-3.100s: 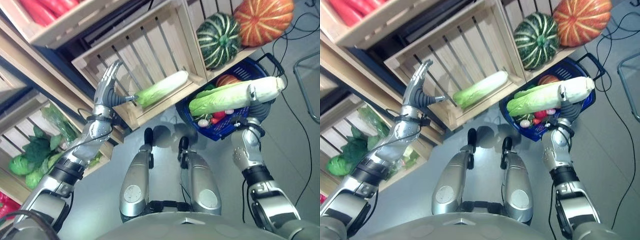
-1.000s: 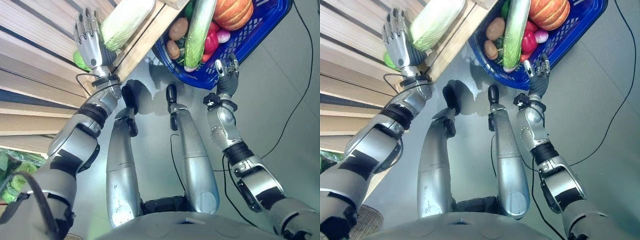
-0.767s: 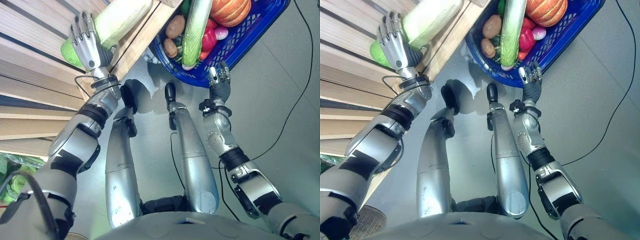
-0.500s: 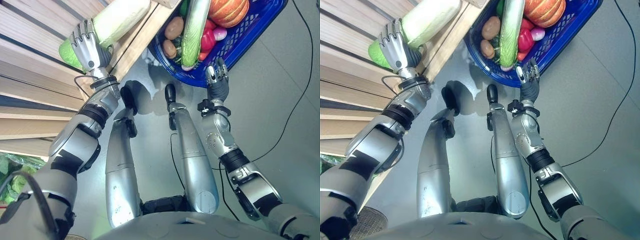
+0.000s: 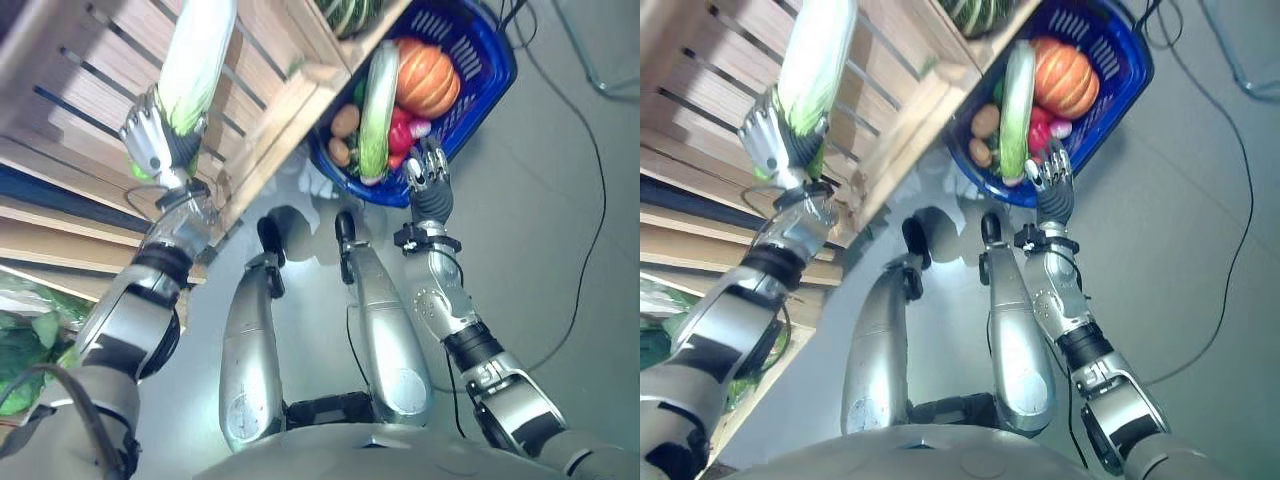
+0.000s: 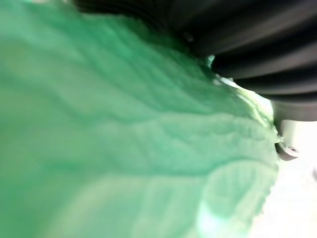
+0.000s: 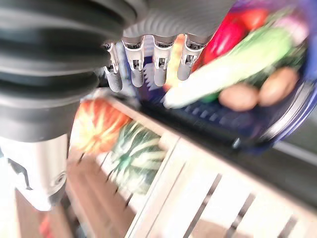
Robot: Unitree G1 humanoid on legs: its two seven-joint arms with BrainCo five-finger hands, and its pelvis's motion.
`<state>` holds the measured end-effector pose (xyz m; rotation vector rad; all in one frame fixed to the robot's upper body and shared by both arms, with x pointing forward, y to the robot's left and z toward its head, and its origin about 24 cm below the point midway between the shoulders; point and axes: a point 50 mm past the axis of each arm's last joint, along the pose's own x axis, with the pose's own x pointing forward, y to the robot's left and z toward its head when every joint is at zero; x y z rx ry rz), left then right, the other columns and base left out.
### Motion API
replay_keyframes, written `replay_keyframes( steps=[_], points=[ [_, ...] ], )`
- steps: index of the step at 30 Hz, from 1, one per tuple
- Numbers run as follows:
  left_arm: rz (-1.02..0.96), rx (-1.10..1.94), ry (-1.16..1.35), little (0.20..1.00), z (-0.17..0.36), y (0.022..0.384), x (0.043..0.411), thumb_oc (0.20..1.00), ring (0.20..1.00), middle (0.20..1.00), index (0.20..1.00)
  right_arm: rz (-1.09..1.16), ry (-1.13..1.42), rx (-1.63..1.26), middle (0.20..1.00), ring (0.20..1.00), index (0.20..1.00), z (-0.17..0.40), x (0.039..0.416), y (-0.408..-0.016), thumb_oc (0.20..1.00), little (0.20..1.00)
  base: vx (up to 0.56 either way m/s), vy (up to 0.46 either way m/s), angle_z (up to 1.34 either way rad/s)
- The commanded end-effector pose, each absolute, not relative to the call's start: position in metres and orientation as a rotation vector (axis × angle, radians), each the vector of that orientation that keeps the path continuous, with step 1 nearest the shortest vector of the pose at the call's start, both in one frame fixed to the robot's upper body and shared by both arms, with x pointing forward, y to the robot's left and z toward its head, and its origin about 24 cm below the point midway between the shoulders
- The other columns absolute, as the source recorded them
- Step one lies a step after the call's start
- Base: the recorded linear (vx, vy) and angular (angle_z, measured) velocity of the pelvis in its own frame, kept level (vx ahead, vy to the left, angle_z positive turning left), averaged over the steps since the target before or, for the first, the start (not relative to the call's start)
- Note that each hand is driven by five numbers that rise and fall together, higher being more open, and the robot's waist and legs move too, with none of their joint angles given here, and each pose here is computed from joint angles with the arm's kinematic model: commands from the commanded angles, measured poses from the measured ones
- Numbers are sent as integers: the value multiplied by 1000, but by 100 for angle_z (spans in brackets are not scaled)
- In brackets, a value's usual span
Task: Pick up fruits and vegetables into the basket
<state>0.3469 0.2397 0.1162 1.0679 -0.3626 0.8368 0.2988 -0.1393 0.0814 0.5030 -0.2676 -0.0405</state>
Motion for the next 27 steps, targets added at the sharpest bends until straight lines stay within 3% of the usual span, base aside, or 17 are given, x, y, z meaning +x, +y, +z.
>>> replay_keyframes(
  steps=[1,11,21,27],
  points=[
    [769,1061,-523,200,118,234,334,200,200,200,200,-8,-390,479,1000,1000,1000,98,287,-144,1000,1000,165,-2,24],
    [375,855,-578,200,92,200,277,200,200,200,200,23,-400,451,1000,1000,1000,90,264,-167,1000,1000,126,-27,25],
    [-64,623,-621,200,104,156,266,200,200,200,200,282,-433,373,1000,1000,1000,109,272,-151,1000,1000,46,-40,18],
    [-232,531,-595,200,106,145,262,200,200,200,200,464,-375,416,1000,1000,1000,107,272,-146,1000,1000,35,-18,1]
  ],
)
